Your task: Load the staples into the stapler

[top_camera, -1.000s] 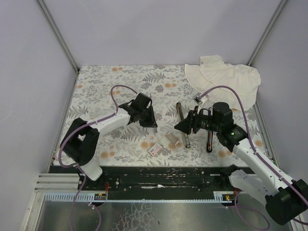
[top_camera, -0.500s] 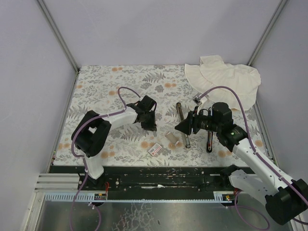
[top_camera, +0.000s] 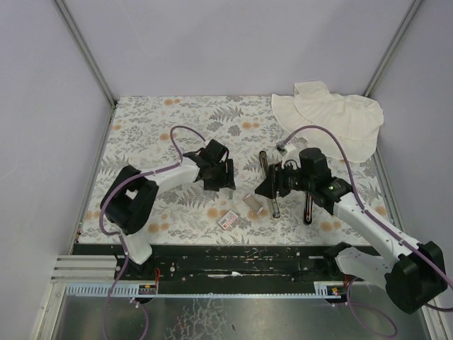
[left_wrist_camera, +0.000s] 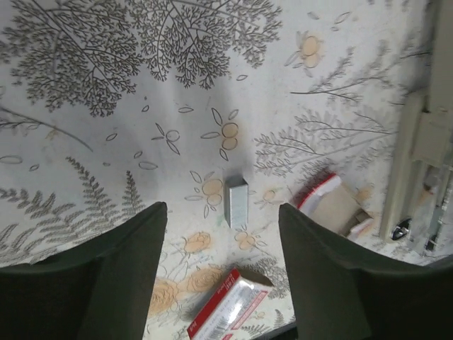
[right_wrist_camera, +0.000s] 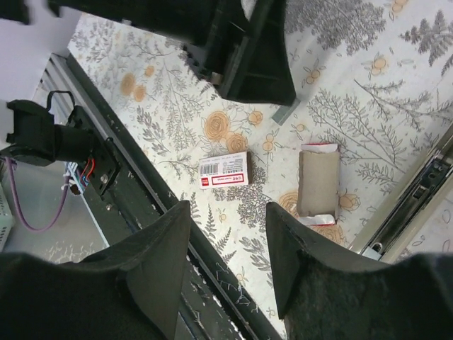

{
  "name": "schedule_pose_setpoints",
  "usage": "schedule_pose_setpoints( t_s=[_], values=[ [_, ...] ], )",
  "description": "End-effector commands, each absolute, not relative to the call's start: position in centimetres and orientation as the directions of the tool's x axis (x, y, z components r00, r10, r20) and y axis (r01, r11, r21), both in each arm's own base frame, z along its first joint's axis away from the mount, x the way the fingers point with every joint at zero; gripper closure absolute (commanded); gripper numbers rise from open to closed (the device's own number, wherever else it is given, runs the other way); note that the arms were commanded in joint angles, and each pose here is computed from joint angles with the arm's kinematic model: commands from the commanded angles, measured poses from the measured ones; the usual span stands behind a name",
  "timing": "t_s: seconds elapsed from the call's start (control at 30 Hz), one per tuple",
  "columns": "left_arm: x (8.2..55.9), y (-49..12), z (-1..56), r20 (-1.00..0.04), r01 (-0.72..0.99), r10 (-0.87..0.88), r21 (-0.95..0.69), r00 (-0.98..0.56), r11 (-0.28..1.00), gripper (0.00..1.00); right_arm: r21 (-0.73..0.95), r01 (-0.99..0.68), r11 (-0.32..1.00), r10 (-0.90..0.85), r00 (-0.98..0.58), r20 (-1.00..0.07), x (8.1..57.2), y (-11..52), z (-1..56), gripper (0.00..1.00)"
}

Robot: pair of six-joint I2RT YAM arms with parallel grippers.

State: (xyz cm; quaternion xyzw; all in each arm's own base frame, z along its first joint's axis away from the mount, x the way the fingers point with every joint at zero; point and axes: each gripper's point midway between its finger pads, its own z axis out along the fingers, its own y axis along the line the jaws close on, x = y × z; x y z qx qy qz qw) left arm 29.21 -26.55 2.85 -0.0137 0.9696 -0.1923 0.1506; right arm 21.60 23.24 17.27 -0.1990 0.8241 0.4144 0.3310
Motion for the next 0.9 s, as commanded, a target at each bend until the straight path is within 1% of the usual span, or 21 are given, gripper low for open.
schedule_pose_setpoints(
  t_s=[0.0,0.07,0.17,0.27,0.4,0.47,0.57,0.63,0.87],
  values=[
    [32.1,-24.9,8.1,-0.466,0.075,-0.135,-0.405,-0.874,0.911,0.32,0.514,-0.522,0.681,-0.036,-0.725,-0.688,23.0,23.9,17.6,0.47],
    [33.2,-23.2,10.4,-0.525,0.071,-0.183,-0.427,-0.831,0.901,0.23,0.498,-0.453,0.740,-0.031,-0.762,-0.647,23.4,24.3,16.5,0.47],
    [34.8,-19.7,13.9,-0.606,0.050,-0.265,-0.451,-0.750,0.891,0.12,0.481,-0.323,0.815,-0.012,-0.840,-0.543,23.7,25.2,14.0,0.48],
    [35.8,-15.4,17.0,-0.676,0.018,-0.327,-0.449,-0.660,0.893,0.07,0.435,-0.236,0.869,0.004,-0.875,-0.483,24.0,26.2,11.9,0.51],
    [36.1,-11.0,20.1,-0.763,-0.040,-0.355,-0.399,-0.540,0.916,0.01,0.392,-0.154,0.907,0.039,-0.896,-0.443,24.8,27.9,9.9,0.51],
    [36.0,-10.7,21.3,-0.782,-0.024,-0.349,-0.394,-0.516,0.919,0.00,0.374,-0.126,0.919,0.054,-0.899,-0.435,25.4,28.7,9.1,0.50],
    [35.7,-10.8,21.8,-0.785,-0.003,-0.329,-0.384,-0.524,0.923,0.00,0.341,-0.110,0.934,0.054,-0.897,-0.439,26.5,29.8,8.6,0.50],
    [35.6,-10.8,21.9,-0.783,-0.003,-0.321,-0.378,-0.533,0.926,0.00,0.301,-0.111,0.947,0.033,-0.899,-0.437,27.1,30.3,7.5,0.50],
    [35.3,-10.5,23.8,-0.817,0.027,-0.308,-0.367,-0.487,0.930,0.00,0.222,-0.120,0.968,-0.021,-0.915,-0.402,28.6,31.8,5.0,0.49]
  ],
)
